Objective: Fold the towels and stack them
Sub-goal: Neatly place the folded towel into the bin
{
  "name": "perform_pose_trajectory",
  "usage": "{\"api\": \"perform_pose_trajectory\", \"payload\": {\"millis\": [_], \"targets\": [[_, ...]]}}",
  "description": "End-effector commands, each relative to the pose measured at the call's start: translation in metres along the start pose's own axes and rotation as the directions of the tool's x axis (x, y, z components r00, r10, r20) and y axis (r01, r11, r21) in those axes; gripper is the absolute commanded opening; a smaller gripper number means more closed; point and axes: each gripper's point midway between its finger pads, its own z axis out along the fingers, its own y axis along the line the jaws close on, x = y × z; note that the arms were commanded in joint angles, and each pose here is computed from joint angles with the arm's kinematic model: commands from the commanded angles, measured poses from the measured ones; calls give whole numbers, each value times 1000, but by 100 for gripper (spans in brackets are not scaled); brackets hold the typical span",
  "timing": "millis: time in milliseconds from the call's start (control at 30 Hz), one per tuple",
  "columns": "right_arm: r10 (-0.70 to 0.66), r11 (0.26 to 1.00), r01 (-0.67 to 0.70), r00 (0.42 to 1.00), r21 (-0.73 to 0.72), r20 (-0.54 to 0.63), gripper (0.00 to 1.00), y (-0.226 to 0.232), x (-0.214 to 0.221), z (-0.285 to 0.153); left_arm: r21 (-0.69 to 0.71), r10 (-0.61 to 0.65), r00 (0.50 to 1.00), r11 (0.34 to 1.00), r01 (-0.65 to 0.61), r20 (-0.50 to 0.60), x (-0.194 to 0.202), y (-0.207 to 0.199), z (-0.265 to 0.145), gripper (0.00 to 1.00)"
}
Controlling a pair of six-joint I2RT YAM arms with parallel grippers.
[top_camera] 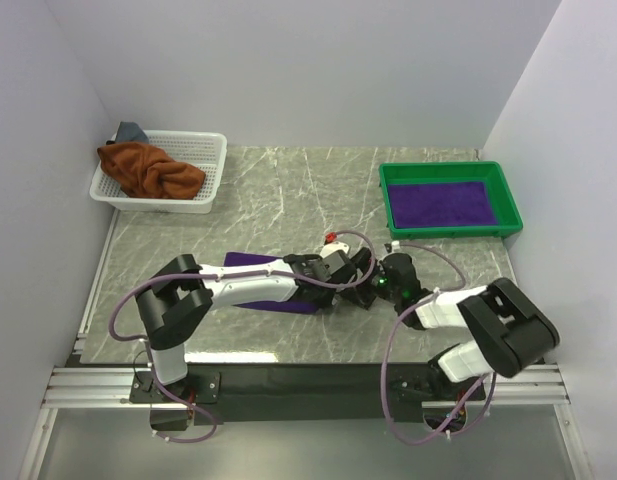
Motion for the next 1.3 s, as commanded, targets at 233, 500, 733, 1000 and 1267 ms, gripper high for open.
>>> {"api": "perform_pose_trajectory", "payload": {"millis": [233, 500, 733, 1000, 1267], "targets": [[124, 992, -125, 991, -30, -45, 99, 7, 16, 31, 73, -52, 997, 996, 48, 50, -18, -12, -12, 1], [211, 977, -209, 977, 40, -41, 93, -15, 23, 38, 83, -82, 993, 994, 75, 82, -27, -13, -20, 1], [229, 971, -226, 973, 78, -31, 83, -22, 23, 41, 105, -116, 988, 989, 105, 100, -33, -16, -27, 1], [179, 980, -176, 984, 96, -22, 80, -16, 20, 45, 102, -119, 991, 988, 112, 66, -30, -24, -16, 1], [171, 982, -169, 985, 90, -12, 46, -12, 17, 47, 134, -143, 988, 982, 134, 55, -33, -34, -13, 6]]}}
